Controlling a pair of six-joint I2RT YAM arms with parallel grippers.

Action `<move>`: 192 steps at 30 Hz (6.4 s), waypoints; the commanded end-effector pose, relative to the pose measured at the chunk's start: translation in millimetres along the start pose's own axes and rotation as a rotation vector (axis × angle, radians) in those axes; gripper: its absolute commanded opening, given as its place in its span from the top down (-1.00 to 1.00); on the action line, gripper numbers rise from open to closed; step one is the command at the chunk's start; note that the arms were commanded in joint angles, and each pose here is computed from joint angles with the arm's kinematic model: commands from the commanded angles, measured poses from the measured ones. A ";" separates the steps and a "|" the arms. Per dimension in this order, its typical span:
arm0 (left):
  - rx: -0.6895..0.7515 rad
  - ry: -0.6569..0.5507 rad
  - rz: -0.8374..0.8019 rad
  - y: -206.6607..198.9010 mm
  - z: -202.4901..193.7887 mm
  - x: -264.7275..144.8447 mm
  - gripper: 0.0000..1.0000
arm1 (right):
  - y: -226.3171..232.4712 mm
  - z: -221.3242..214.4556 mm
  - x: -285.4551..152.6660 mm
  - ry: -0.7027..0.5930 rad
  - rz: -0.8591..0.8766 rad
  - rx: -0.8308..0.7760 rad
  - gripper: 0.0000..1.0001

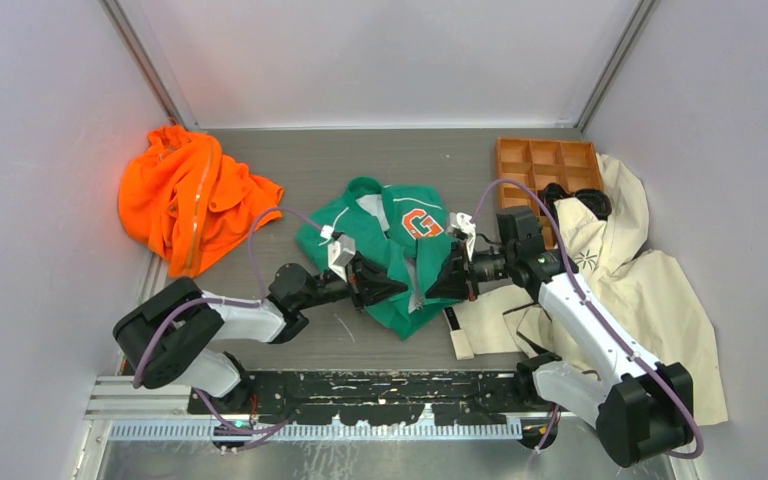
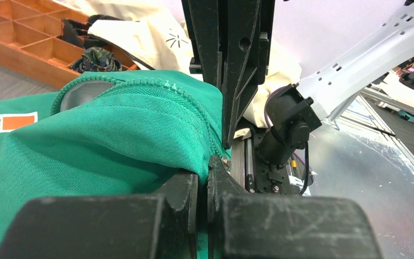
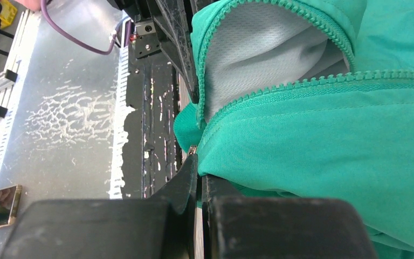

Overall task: Zip up the jacket
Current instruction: Insert the zipper into the jacket.

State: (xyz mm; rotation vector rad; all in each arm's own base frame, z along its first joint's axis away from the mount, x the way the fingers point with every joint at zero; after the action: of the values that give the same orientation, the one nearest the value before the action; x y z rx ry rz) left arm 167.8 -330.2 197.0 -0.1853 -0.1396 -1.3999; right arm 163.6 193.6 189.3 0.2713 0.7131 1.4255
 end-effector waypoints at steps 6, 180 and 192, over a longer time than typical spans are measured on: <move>0.081 -0.120 -0.001 -2.8 34.3 2.8 1.00 | 15.8 23.6 -1.7 -0.085 0.053 -0.071 0.97; 0.007 -0.097 0.076 -7.4 50.2 0.3 1.00 | 42.4 64.4 -6.8 -0.197 -0.119 -0.061 0.97; 0.002 -0.068 0.047 -13.0 47.5 7.0 1.00 | 44.8 67.1 -4.7 -0.214 -0.102 -0.041 0.97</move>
State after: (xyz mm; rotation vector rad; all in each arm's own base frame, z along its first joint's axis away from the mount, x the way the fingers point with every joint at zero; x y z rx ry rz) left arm 158.5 -324.8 223.2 -0.2354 -0.1090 -1.3286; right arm 162.6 208.6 236.7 0.3622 0.6439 1.2640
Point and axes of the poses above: each gripper's point midway between its finger pads, its own x axis out along the fingers, its own y axis along the line the jaws close on, z = x × y, the point moved 2 cm from there along -x, back along the fingers, and after that the axes turned 15 degrees about x, right-handed, at the moved point
